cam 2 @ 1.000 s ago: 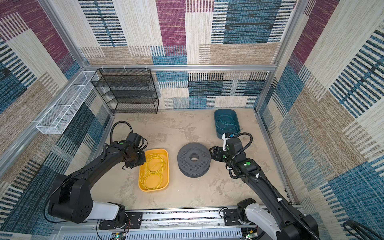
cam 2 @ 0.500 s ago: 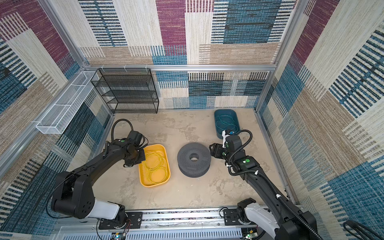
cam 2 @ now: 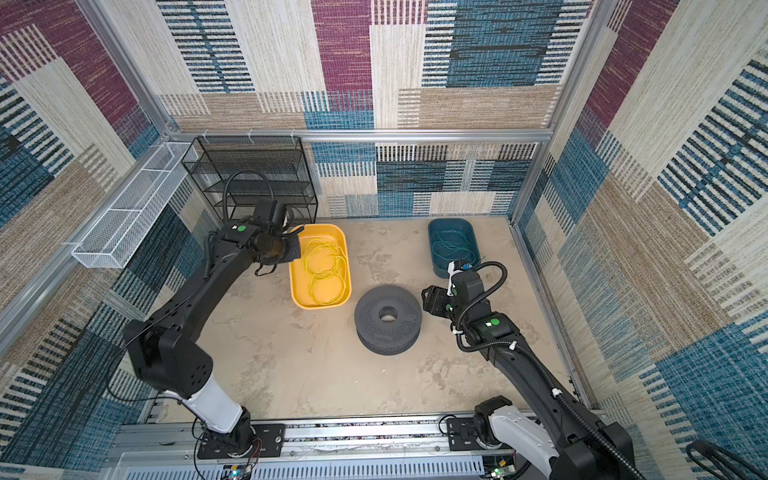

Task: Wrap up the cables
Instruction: 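Grip the yellow tub rim with the left gripper and drag it farther away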

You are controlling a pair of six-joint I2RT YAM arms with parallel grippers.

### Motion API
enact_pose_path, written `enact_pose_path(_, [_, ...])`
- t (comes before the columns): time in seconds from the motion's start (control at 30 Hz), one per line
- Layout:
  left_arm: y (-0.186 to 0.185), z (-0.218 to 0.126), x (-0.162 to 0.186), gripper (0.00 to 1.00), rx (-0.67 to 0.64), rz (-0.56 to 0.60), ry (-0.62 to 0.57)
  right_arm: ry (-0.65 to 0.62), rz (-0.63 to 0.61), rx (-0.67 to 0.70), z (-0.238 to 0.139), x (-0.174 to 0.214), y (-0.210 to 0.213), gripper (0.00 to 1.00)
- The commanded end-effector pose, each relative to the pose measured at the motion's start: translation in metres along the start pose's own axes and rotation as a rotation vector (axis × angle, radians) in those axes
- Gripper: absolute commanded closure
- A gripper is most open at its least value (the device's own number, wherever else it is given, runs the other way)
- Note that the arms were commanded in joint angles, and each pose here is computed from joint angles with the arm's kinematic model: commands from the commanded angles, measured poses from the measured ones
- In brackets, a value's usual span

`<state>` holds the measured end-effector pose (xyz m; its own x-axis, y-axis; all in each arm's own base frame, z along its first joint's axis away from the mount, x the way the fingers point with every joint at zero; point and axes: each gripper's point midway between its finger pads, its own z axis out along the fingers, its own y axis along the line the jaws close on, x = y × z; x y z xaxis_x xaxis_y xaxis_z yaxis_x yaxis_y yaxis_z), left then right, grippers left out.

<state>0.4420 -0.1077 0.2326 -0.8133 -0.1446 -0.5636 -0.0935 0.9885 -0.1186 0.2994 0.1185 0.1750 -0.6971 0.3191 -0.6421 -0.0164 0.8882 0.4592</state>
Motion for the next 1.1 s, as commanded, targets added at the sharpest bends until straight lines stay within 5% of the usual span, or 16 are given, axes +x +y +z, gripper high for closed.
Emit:
enact_pose_path(0.0, [-0.026,0.022,-0.020,1.00,0.070,0.078,0.007,-0.021,0.009,-0.009,0.001,-0.005,0.002,0.29])
enact_pose_path(0.4, [-0.094,0.105,-0.059,1.00,0.178,0.104,-0.007,-0.038,0.000,0.008,-0.003,-0.002,-0.004,0.27])
enact_pose_path(0.8, [-0.103,0.175,-0.036,1.00,0.125,0.120,0.037,-0.100,0.052,-0.032,-0.014,-0.007,0.000,0.27])
enact_pose_path(0.97, [-0.106,0.181,-0.039,0.64,0.108,0.166,0.006,-0.066,0.052,-0.032,-0.011,-0.001,0.000,0.27])
enact_pose_path(1.07, [-0.108,0.177,-0.044,0.60,0.097,0.212,-0.020,-0.061,0.050,-0.041,-0.013,0.002,0.000,0.27])
